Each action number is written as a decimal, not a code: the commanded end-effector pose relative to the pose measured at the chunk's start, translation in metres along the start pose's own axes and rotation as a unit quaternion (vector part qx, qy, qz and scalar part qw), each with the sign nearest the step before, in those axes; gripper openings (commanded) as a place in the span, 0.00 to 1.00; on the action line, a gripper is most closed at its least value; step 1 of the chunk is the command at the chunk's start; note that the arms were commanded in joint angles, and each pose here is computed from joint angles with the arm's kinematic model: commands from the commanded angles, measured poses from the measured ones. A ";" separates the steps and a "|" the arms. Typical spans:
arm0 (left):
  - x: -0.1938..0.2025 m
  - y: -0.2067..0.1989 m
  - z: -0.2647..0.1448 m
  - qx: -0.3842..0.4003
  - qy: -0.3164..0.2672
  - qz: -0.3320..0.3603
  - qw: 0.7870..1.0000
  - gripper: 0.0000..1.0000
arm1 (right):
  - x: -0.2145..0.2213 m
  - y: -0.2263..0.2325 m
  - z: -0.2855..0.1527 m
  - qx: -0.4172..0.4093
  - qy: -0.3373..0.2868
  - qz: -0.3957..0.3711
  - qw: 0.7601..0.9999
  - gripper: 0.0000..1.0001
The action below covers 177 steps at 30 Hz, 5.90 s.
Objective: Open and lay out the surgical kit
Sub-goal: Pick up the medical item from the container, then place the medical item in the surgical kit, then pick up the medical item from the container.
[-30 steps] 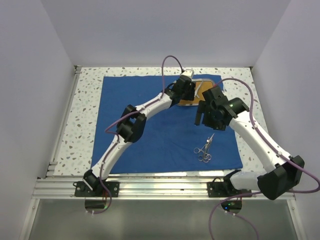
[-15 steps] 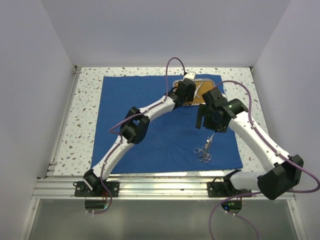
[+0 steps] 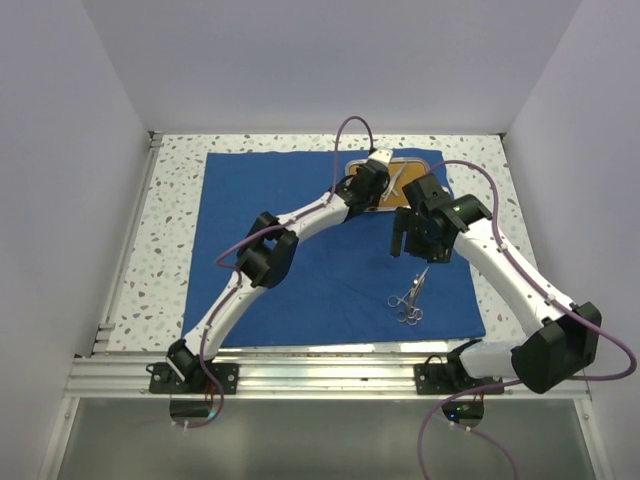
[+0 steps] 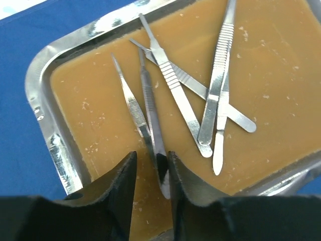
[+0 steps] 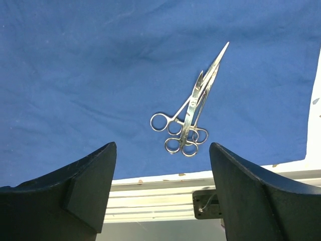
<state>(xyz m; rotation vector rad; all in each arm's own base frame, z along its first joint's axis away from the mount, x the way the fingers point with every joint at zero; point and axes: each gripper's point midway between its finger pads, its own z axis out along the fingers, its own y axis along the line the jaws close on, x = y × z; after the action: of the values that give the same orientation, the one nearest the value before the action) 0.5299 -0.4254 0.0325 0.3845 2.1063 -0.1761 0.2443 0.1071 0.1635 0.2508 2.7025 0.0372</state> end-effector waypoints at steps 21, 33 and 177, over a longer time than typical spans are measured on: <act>-0.102 -0.005 -0.063 0.189 -0.025 -0.137 0.972 0.00 | -0.030 0.012 -0.002 -0.001 -0.027 -0.003 1.000 0.72; -0.134 0.039 -0.115 0.213 -0.042 -0.161 0.963 0.00 | -0.072 0.032 0.000 -0.006 -0.061 -0.016 0.998 0.72; -0.003 0.195 -0.280 0.010 0.203 -0.542 0.815 0.14 | -0.295 0.007 0.247 0.054 -0.138 0.186 0.971 0.00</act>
<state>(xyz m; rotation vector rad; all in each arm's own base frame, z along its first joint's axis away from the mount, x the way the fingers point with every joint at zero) 0.3703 -0.1663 0.1843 -0.9493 2.5062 -0.8184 0.5975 0.0585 0.0392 0.7335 2.4276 -0.0477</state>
